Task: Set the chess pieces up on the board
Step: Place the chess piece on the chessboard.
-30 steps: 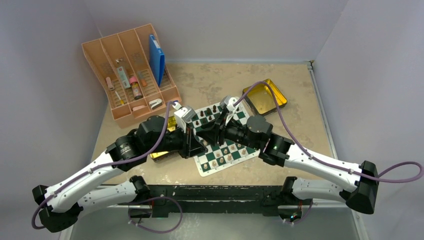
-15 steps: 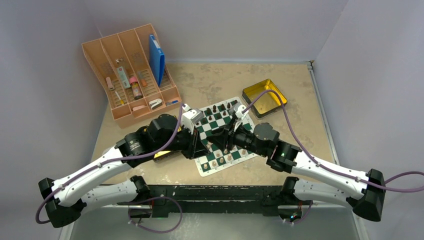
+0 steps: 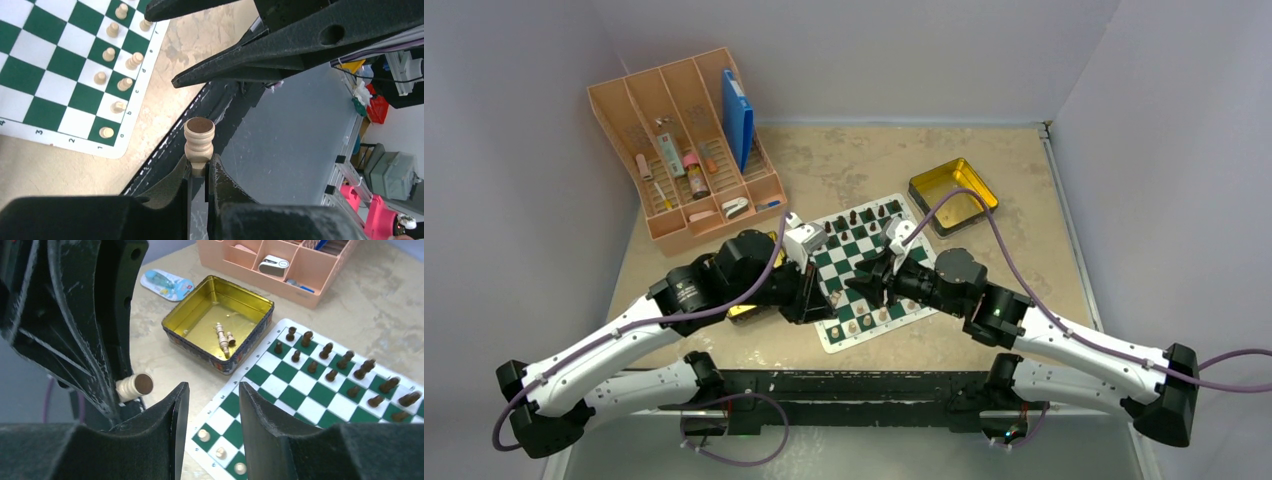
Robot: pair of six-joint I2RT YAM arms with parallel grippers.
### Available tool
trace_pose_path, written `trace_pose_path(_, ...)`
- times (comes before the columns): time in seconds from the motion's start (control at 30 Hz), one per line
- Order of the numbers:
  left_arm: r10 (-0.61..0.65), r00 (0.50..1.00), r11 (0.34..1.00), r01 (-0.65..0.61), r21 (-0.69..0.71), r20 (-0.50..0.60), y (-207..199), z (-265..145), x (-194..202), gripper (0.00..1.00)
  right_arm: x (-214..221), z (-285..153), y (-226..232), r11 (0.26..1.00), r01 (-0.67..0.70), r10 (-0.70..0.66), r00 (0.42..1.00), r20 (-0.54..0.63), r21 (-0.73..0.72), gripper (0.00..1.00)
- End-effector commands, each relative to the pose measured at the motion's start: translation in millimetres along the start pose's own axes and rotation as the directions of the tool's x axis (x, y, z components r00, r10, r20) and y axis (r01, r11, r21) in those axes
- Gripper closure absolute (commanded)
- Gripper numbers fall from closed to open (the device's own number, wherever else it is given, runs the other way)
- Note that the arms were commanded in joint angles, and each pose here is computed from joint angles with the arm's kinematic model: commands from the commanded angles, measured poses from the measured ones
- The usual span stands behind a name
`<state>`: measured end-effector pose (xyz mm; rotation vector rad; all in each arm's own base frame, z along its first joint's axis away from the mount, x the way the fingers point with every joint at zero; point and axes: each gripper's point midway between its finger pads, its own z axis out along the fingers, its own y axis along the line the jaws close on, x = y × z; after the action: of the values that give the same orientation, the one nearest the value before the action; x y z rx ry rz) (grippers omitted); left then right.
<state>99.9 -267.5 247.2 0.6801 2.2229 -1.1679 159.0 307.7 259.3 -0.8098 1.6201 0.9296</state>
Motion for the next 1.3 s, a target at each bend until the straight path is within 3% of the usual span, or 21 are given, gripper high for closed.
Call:
trace_pose_path(0.0,0.005,1.000,0.999,-0.004,0.033,-0.024,-13.9,-14.9,-0.8,1.00,-7.0,0.9,8.3,0.970,0.230,-0.229,0.973,0.031,-0.081,0.56)
trace_pose_path(0.13,-0.022,0.999,1.000,0.023,0.021,-0.048,-14.7,-18.9,2.5,1.00,-0.3,-1.7,10.2,0.921,0.371,-0.371,0.928,0.027,-0.119,0.51)
trace_pose_path(0.33,-0.035,0.996,0.998,0.040,0.054,-0.081,-19.2,-19.0,10.6,1.00,-6.4,-8.0,34.2,0.773,0.595,-0.577,0.803,0.149,-0.220,0.48)
trace_pose_path(0.6,-0.041,0.990,0.990,0.059,0.128,-0.137,-29.5,-13.9,18.9,1.00,-8.9,-23.9,59.1,0.573,0.771,-0.704,0.636,0.314,-0.277,0.46)
trace_pose_path(0.9,-0.044,0.982,0.987,0.071,0.142,-0.185,-29.9,-5.8,23.5,1.00,7.1,-12.0,61.1,0.517,0.790,-0.755,0.603,0.260,-0.330,0.44)
trace_pose_path(1.27,-0.089,0.974,0.989,0.112,0.098,-0.209,-26.5,1.9,20.3,1.00,-1.1,-13.9,71.6,0.429,0.854,-0.804,0.510,0.306,-0.296,0.44)
